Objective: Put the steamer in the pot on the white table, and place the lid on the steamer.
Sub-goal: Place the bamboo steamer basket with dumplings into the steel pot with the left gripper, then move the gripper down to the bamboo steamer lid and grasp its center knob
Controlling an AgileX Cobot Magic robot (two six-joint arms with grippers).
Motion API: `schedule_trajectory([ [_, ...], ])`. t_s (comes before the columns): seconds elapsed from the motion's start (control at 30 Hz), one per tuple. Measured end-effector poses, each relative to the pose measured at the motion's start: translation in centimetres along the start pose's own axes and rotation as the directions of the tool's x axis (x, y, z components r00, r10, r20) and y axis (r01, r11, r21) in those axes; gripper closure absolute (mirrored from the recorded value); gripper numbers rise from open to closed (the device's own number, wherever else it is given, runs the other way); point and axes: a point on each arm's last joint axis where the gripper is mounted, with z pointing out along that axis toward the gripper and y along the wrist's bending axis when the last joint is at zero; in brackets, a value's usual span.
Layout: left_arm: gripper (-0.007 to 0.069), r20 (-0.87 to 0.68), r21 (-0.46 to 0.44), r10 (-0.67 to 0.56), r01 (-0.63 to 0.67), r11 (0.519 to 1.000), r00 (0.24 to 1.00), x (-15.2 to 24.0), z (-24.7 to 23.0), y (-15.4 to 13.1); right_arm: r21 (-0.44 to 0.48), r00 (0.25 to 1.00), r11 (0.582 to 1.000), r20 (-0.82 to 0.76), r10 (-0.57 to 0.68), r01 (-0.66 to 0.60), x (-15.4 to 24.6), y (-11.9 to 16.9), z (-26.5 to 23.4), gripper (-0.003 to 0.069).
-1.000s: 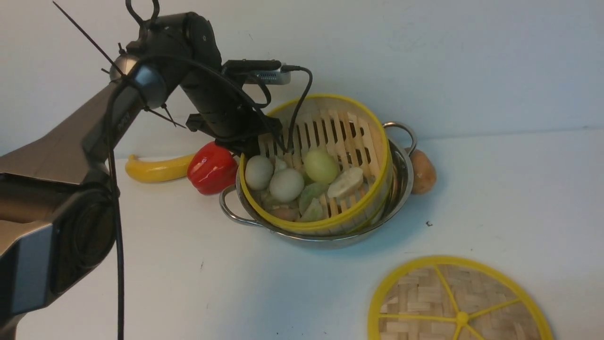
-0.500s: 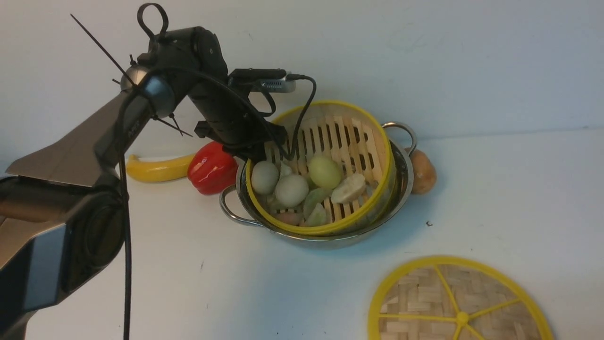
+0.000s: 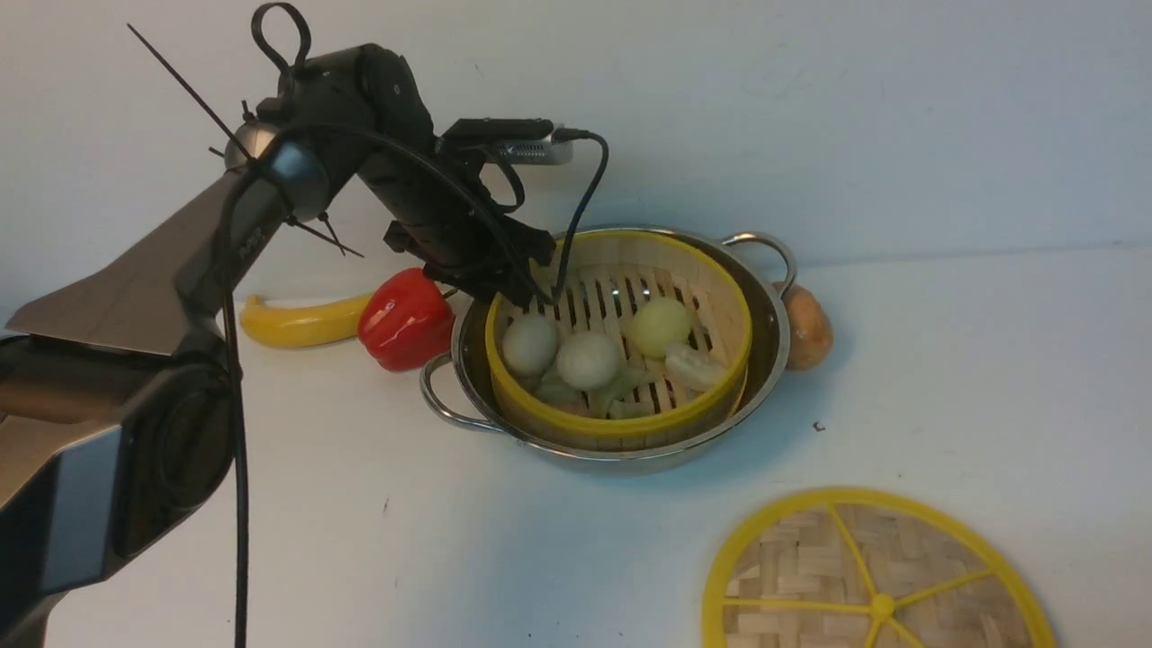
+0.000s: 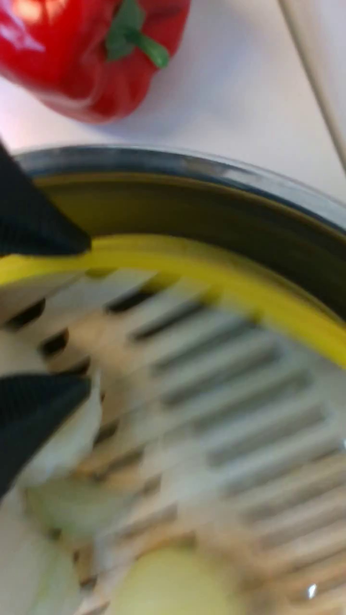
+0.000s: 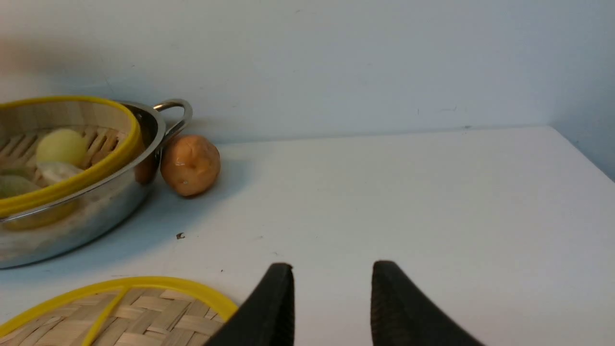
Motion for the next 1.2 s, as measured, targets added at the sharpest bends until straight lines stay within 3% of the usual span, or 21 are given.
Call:
schedule_trajectory([
  [0.07,0.0189,0.007,0.006,0.005,-0.005,1.000,1.000,-0.1,-0.2,-0.1,0.000,1.000,1.000,0.000,0.000,0.000,0.0,0.0,0.0,0.0417],
  [0.2,0.0101,0.031,0.005,0.018,-0.018,1.000,0.999,-0.4,-1.7,-0.5,0.000,1.000,1.000,0.000,0.000,0.000,0.0,0.0,0.0,0.0417],
  [0.3,0.0090,0.061,-0.024,0.041,-0.040,0.999,0.997,-0.8,-4.1,-0.9,0.000,1.000,1.000,0.000,0.000,0.000,0.0,0.0,0.0,0.0417],
  [0.53,0.0127,0.133,-0.228,0.106,-0.073,0.971,0.985,-0.9,-12.6,-1.4,0.000,1.000,1.000,0.000,0.000,0.000,0.0,0.0,0.0,0.0417],
  [0.67,0.0203,0.210,-0.320,0.111,-0.039,0.947,0.972,-0.7,-17.5,-1.9,0.000,1.000,1.000,0.000,0.000,0.000,0.0,0.0,0.0,0.0417],
  [0.83,0.0358,0.292,-0.343,0.124,-0.017,0.939,0.948,-0.1,-21.9,-3.0,0.000,1.000,1.000,0.000,0.000,0.000,0.0,0.0,0.0,0.0417],
  [0.9,0.0497,0.355,-0.315,0.105,0.014,0.949,0.929,0.5,-24.6,-4.0,0.000,1.000,1.000,0.000,0.000,0.000,0.0,0.0,0.0,0.0417],
  [0.97,0.0584,0.399,-0.253,0.065,0.042,0.966,0.914,0.8,-26.0,-4.9,0.000,1.000,1.000,0.000,0.000,0.000,0.0,0.0,0.0,0.0417],
  [1.1,0.0646,0.454,-0.132,0.011,0.055,0.990,0.891,1.4,-28.0,-6.5,0.000,1.000,1.000,0.000,0.000,0.000,0.0,0.0,0.0,0.0417],
  [1.2,0.0647,0.460,-0.105,0.011,0.041,0.994,0.888,1.4,-28.3,-6.8,0.000,1.000,1.000,0.000,0.000,0.000,0.0,0.0,0.0,0.0417],
])
